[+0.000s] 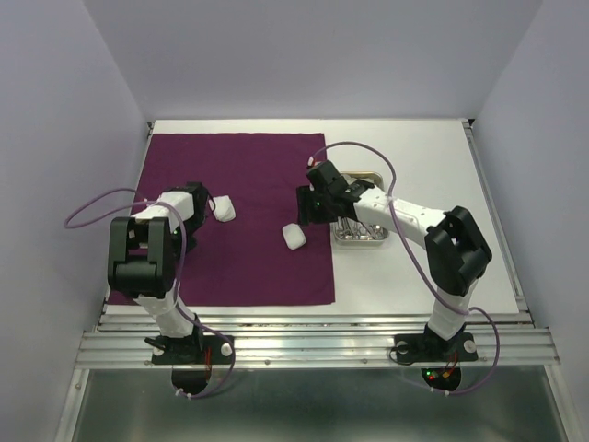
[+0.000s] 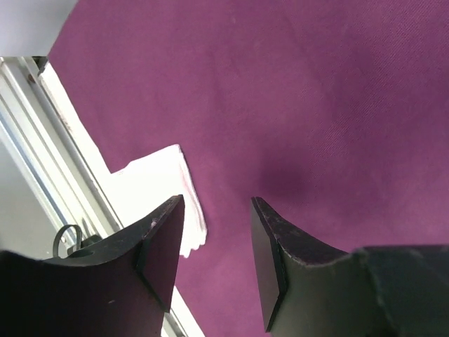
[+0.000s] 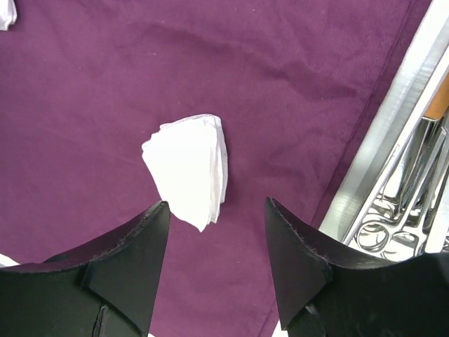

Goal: Prepare the surgical pack
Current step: Adjust the medical item in the surgical kit.

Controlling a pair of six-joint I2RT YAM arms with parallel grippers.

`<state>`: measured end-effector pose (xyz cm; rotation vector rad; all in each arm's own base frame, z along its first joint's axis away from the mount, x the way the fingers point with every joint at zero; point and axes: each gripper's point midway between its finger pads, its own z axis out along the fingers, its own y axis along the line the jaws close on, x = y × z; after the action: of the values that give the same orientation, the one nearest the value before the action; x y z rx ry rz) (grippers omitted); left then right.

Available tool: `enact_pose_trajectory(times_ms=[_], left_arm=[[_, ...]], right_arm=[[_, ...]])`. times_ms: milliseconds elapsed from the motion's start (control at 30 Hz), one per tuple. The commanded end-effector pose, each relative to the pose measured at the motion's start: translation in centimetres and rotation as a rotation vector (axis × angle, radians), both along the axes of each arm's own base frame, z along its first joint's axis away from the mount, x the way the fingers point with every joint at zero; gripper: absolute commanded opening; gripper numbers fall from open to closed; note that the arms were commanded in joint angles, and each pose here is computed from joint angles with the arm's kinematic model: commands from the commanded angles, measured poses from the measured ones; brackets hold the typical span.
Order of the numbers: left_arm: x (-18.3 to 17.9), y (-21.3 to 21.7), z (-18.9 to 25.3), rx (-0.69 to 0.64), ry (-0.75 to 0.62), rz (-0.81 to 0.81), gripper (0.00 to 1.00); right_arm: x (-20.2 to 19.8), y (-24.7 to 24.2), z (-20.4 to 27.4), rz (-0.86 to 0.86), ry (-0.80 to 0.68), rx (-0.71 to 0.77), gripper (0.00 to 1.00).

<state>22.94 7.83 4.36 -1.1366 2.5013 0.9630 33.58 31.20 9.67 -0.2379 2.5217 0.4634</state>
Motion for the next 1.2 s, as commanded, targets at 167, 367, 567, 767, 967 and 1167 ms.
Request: enact_pose_trajectory(times_ms=[167, 367, 567, 767, 967, 1167], left_arm=[[-0.1, 1.0, -1.5, 0.036, 0.059, 0.017, 0.52], [-0.8, 1.1, -0.9, 0.052, 0.055, 0.040, 0.51], [-1.0, 0.9, -0.5, 0.041, 0.047, 0.057, 0.51], [-1.8, 1.9, 0.7, 0.114, 0.030, 0.140, 0.51], [-1.6, 2.1, 2.6, 0.137, -0.031, 0.174, 0.51], [-1.8, 2.1, 4.0, 0.136, -0.017, 0.176, 0.51]], right_arm=[[0.8, 1.9, 1.6, 0.024, -0.031, -0.001, 0.62], [0.9, 1.8, 1.4, 0.023, -0.030, -0.016, 0.62], [1.0, 2.0, 1.3, 0.027, -0.026, -0.014, 0.62], [1.0, 2.0, 1.3, 0.025, -0.028, -0.015, 0.62], [0.6, 2.1, 1.0, 0.032, -0.021, -0.022, 0.62], [0.7, 2.2, 1.1, 0.031, -0.027, -0.021, 0.63]])
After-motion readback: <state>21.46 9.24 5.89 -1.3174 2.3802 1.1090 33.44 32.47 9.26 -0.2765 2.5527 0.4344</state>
